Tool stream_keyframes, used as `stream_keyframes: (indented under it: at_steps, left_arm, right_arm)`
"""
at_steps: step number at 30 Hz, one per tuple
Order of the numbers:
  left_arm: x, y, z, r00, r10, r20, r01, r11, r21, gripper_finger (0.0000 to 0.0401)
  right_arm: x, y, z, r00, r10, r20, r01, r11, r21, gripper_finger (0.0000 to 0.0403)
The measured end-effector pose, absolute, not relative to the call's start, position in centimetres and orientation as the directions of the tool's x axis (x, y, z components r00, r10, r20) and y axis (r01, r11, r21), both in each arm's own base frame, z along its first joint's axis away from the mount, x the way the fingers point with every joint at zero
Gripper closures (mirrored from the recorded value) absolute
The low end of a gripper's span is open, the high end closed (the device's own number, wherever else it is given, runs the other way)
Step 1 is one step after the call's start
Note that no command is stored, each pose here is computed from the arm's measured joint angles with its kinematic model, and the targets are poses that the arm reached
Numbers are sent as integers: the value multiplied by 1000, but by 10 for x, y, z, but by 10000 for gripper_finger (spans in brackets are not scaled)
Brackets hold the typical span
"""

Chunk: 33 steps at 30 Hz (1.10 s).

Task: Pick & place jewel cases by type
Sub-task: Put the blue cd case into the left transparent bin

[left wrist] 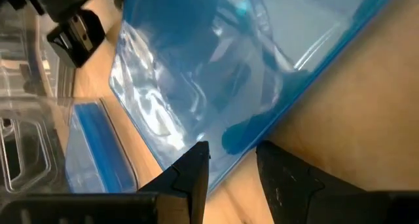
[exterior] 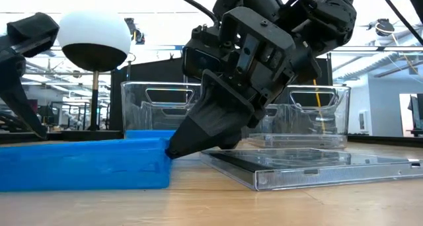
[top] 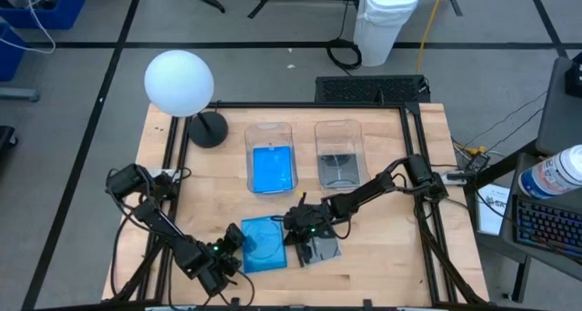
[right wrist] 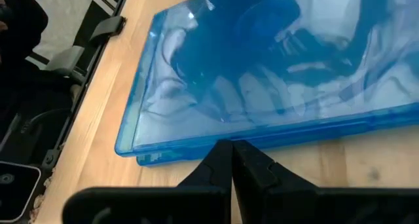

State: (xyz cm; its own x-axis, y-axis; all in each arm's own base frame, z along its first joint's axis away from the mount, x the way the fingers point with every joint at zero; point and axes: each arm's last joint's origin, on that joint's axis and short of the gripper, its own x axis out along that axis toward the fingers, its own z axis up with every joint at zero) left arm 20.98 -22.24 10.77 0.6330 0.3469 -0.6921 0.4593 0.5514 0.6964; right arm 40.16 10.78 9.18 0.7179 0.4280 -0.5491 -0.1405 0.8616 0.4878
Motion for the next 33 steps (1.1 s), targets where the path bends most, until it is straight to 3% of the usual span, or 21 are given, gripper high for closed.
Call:
stream_keyframes:
  at_steps: [6, 11, 19, 22, 27, 33]
  left_arm:
    - [206, -237, 110, 713, 299, -634, 430, 528, 732, 268]
    - [217, -239, 118, 788, 337, -515, 281, 548, 788, 268]
    - [229, -229, 115, 741, 310, -596, 356, 571, 739, 271]
    - [228, -230, 114, 732, 291, -616, 389, 564, 728, 295]
    - [219, -233, 115, 744, 315, -589, 402, 493, 771, 380]
    - [200, -242, 125, 764, 353, -539, 385, 421, 821, 381]
  right_arm:
    - [399, 117, 91, 708, 438, -554, -155, 862, 483, 403]
    - [401, 118, 91, 739, 397, -544, -122, 874, 471, 403]
    - [400, 119, 91, 731, 410, -546, -134, 870, 475, 403]
    - [400, 119, 91, 727, 414, -547, -142, 871, 471, 403]
    - [399, 119, 91, 723, 418, -549, -164, 877, 451, 403]
    - [400, 120, 93, 734, 430, -526, -206, 879, 430, 403]
